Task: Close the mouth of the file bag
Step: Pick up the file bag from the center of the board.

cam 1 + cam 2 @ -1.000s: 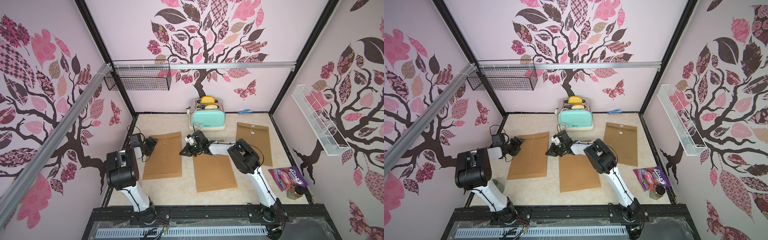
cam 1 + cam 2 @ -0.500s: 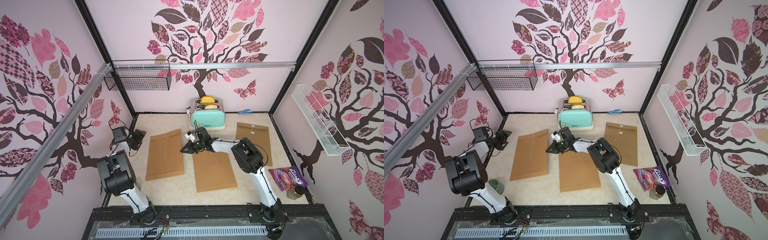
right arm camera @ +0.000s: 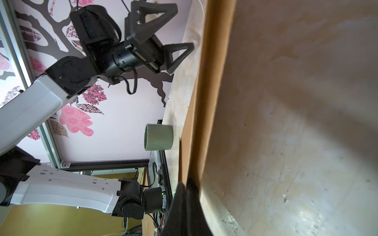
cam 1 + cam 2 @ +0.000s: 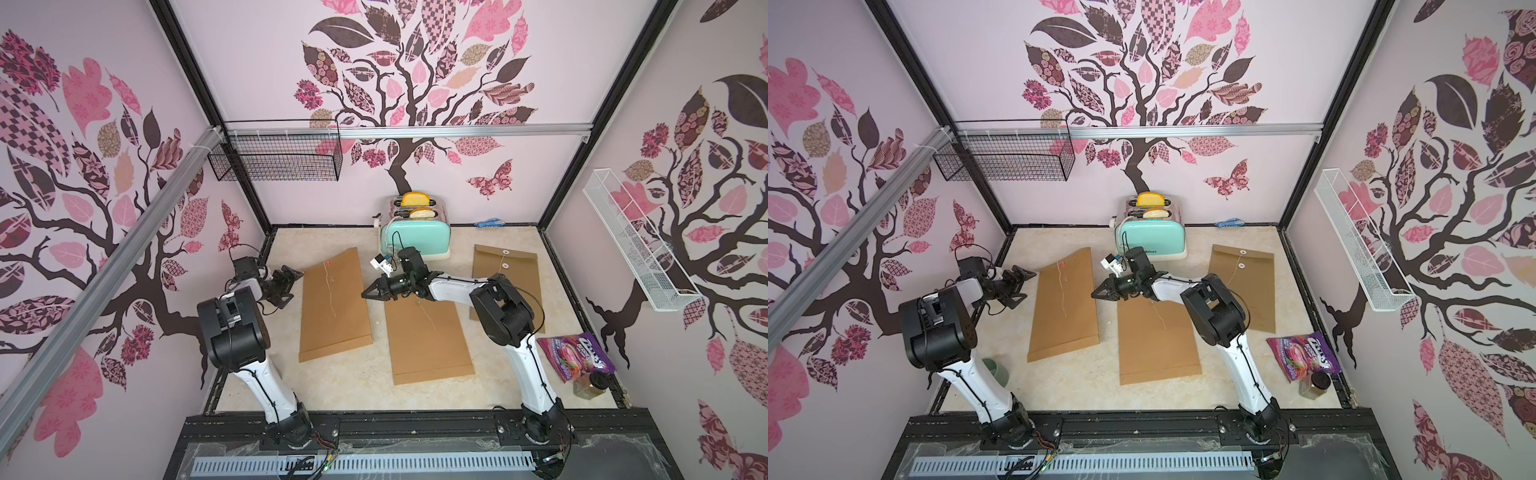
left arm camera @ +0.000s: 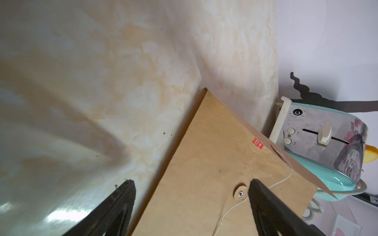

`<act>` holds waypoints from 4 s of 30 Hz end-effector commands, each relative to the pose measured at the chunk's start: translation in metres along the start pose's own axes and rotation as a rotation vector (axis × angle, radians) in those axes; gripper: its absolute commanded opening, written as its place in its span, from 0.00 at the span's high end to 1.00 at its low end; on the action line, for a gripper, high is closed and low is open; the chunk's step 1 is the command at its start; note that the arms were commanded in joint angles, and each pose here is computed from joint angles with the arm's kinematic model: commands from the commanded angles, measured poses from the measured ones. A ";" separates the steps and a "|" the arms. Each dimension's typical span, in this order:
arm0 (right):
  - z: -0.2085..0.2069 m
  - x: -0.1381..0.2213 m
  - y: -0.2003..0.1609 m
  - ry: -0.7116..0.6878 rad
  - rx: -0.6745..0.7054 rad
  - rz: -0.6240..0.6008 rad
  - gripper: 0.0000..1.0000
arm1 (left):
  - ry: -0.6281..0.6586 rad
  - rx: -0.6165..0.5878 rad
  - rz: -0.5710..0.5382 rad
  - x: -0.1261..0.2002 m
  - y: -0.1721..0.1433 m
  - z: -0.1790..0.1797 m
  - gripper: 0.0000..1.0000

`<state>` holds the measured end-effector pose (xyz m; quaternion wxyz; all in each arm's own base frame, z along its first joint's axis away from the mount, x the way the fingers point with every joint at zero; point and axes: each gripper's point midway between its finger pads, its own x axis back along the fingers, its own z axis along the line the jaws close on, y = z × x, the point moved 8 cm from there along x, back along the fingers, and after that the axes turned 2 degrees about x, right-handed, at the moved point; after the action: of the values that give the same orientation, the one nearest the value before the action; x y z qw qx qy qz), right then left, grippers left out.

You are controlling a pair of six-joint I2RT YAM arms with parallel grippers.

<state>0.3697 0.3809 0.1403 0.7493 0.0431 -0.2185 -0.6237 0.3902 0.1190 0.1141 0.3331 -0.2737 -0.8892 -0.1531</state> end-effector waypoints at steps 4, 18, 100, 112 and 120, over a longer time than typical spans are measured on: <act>0.009 0.007 -0.001 0.008 0.089 0.016 1.00 | -0.112 -0.039 -0.062 0.005 0.026 -0.019 0.07; -0.023 0.005 -0.016 -0.138 0.060 0.092 1.00 | 0.121 -0.029 -0.076 -0.013 0.042 -0.003 0.14; -0.016 0.008 -0.005 -0.104 0.073 0.122 0.87 | 0.161 -0.120 0.276 -0.039 -0.007 0.016 0.91; 0.000 0.037 0.008 -0.116 0.100 0.020 0.66 | 0.027 -0.193 0.273 -0.023 -0.009 -0.009 1.00; 0.000 0.062 0.014 -0.208 0.113 -0.007 0.57 | -0.108 -0.320 0.166 0.020 -0.022 -0.051 1.00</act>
<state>0.3864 0.3291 0.1456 0.7280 0.0082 -0.3012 -0.6158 0.3909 0.0920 0.1356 0.3054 -0.4037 -0.8333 -0.2223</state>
